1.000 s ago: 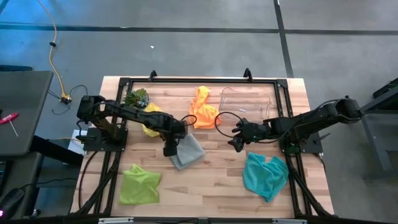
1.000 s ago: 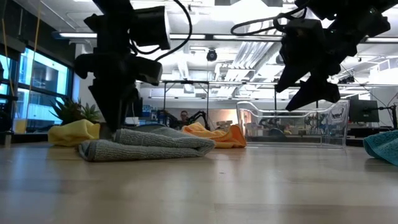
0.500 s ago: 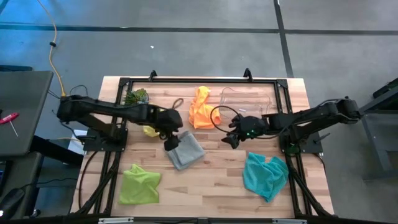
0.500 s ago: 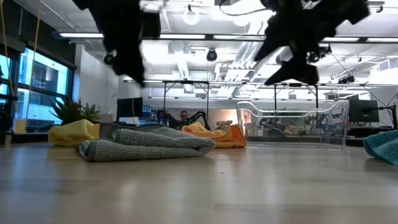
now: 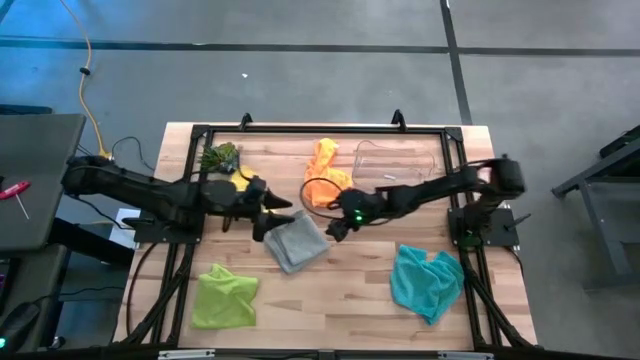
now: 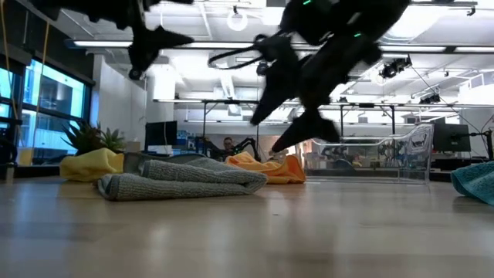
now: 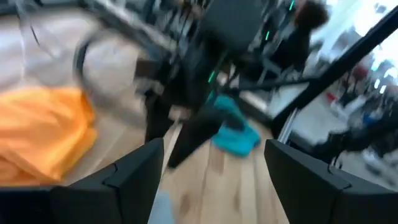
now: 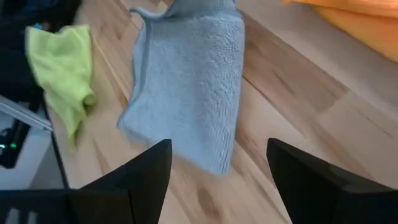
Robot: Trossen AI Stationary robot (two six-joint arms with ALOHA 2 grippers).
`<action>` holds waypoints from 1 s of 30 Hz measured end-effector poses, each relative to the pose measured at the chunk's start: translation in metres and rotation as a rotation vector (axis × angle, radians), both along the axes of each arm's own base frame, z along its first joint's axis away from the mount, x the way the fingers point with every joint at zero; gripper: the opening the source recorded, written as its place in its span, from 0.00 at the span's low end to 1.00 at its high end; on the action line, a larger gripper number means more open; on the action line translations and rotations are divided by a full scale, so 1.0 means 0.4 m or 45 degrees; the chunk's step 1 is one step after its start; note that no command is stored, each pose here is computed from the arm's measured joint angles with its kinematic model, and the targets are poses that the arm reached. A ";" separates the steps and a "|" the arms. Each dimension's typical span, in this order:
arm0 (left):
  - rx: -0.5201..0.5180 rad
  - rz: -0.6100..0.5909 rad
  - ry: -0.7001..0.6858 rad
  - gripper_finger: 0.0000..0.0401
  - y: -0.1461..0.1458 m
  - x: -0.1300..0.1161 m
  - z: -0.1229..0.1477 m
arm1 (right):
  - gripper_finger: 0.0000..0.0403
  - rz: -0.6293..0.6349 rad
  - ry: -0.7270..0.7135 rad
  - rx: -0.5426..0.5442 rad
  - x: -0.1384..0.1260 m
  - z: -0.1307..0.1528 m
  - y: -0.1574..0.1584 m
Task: Fold microfiber towels
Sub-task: Put the gray microfiber towel into the transparent bin
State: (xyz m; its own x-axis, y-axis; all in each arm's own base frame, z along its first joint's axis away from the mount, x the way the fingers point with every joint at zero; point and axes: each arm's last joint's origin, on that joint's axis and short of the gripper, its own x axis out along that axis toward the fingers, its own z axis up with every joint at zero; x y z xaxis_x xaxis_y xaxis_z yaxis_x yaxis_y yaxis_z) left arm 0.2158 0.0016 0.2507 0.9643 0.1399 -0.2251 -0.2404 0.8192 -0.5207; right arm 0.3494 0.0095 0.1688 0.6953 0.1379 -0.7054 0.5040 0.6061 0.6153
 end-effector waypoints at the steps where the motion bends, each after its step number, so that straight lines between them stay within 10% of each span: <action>1: 0.006 0.019 -0.029 0.68 -0.001 -0.007 0.008 | 0.64 0.019 -0.005 0.001 0.022 -0.005 -0.004; 23: 0.200 0.088 -0.086 0.68 0.008 -0.049 0.046 | 0.62 0.081 0.129 -0.004 0.178 -0.105 -0.015; 30: 0.217 0.119 -0.080 0.68 0.022 -0.049 0.046 | 0.36 0.019 0.195 -0.035 0.169 -0.114 -0.012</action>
State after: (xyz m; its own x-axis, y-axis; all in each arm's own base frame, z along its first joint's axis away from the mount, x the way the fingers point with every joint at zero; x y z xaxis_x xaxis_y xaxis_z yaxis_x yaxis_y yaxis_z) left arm 0.1960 0.0103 0.2692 0.9568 0.2600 -0.1302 -0.2906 0.8724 -0.3930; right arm 0.4170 0.0047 0.1231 0.5773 0.1266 -0.8067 0.5818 0.6295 0.5151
